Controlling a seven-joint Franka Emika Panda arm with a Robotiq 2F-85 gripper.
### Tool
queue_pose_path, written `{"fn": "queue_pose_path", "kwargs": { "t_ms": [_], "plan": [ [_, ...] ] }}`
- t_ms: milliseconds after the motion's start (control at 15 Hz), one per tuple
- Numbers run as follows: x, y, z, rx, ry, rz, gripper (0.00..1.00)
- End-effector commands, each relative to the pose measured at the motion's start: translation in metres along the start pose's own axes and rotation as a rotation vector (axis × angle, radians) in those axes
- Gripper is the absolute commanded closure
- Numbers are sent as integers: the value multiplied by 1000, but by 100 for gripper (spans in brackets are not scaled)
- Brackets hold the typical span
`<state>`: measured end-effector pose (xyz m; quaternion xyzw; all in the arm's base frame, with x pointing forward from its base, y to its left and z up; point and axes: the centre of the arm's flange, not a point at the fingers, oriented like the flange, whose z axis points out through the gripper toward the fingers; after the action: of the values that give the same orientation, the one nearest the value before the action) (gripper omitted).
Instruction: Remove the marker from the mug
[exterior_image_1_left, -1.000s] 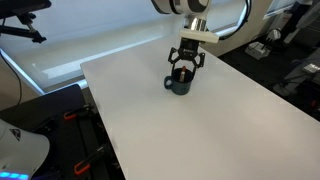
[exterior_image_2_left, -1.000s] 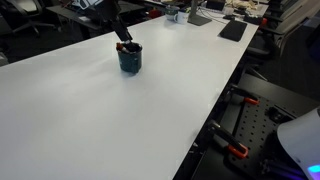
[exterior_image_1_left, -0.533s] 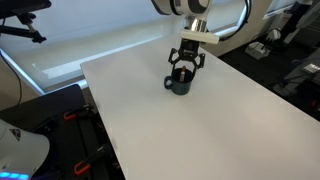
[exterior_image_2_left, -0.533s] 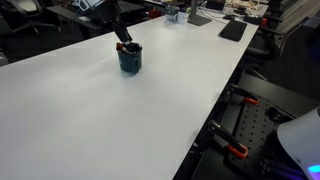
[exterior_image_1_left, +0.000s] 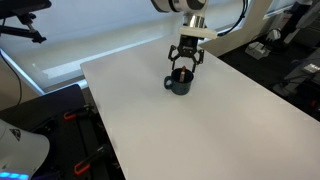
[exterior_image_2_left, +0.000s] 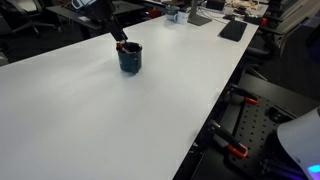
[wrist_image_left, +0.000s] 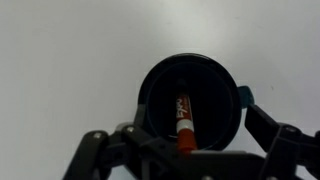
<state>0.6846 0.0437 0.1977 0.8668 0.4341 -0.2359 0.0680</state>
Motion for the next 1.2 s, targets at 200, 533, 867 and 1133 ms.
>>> {"fn": "queue_pose_path", "kwargs": {
  "t_ms": [200, 533, 867, 1133],
  "plan": [
    [14, -7, -6, -12, -23, -15, 0],
    [15, -6, -4, -13, -26, -13, 0],
    [14, -6, -1, -31, -15, -21, 49],
    [14, -6, 0, -34, -10, -26, 80]
  ]
}}
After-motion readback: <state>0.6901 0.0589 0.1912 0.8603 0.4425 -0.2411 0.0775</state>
